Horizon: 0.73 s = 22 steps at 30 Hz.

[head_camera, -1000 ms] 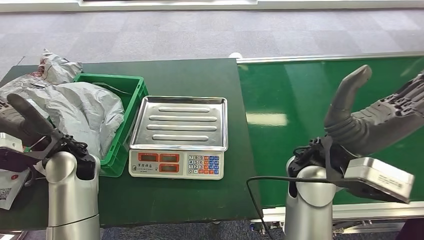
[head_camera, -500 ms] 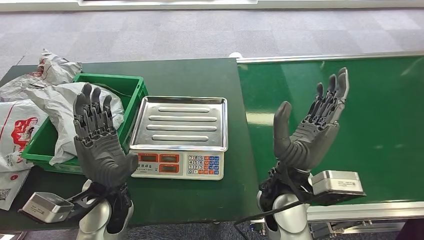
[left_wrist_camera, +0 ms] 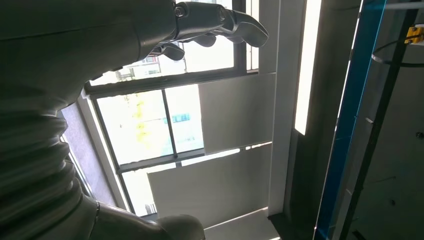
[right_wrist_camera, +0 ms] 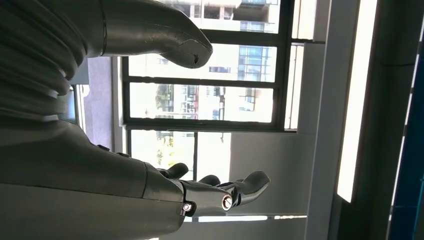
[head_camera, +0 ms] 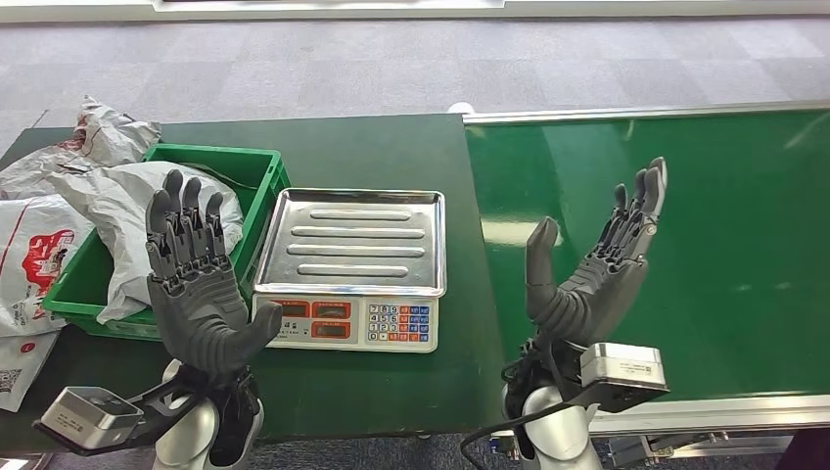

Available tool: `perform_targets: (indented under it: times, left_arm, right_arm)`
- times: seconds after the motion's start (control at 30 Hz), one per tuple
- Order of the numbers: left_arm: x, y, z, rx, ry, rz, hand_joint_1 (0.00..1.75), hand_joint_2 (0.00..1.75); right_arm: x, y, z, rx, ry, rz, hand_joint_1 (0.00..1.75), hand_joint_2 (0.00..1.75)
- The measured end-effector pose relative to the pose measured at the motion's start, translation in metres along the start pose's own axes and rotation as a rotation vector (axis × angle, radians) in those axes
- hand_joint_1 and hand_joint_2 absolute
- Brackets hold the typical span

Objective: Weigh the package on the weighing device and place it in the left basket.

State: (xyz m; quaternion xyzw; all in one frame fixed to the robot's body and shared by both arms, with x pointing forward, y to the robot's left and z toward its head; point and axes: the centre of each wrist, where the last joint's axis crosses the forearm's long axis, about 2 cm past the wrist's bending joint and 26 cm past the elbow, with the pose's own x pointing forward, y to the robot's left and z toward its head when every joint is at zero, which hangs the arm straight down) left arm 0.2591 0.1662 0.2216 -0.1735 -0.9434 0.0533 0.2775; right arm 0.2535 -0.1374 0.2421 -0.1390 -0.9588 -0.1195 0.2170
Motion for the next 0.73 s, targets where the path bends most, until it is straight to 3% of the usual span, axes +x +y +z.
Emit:
perform_targets:
  times: [0.5, 0.53, 0.63, 0.67, 0.7, 0.73]
  left_arm:
    - [-0.0001, -0.0004, 0.0001, -0.001, 0.001, 0.001, 0.0, 1.75]
    - [-0.0001, -0.0005, 0.0001, -0.002, 0.001, 0.001, 0.12, 1.75]
    - [-0.0003, -0.0007, 0.0001, -0.003, 0.001, 0.002, 1.43, 1.75]
    - [-0.0004, -0.0008, 0.0002, -0.003, 0.001, 0.003, 1.75, 1.75]
    - [-0.0007, -0.0008, 0.0003, -0.002, 0.001, 0.004, 1.41, 1.75]
    - [-0.0008, -0.0008, 0.0003, -0.002, 0.001, 0.005, 1.3, 1.75]
  right_arm:
    - [-0.0017, -0.0005, 0.0047, 0.015, 0.006, 0.002, 0.0, 1.75]
    - [-0.0017, -0.0005, 0.0048, 0.015, 0.006, 0.002, 0.31, 1.75]
    - [-0.0016, -0.0004, 0.0052, 0.014, 0.01, -0.004, 1.62, 1.75]
    - [-0.0014, -0.0002, 0.0055, 0.014, 0.012, -0.007, 1.74, 1.75]
    - [-0.0012, 0.0, 0.0058, 0.015, 0.013, -0.011, 1.33, 1.75]
    - [-0.0011, 0.0002, 0.0059, 0.016, 0.013, -0.013, 1.19, 1.75]
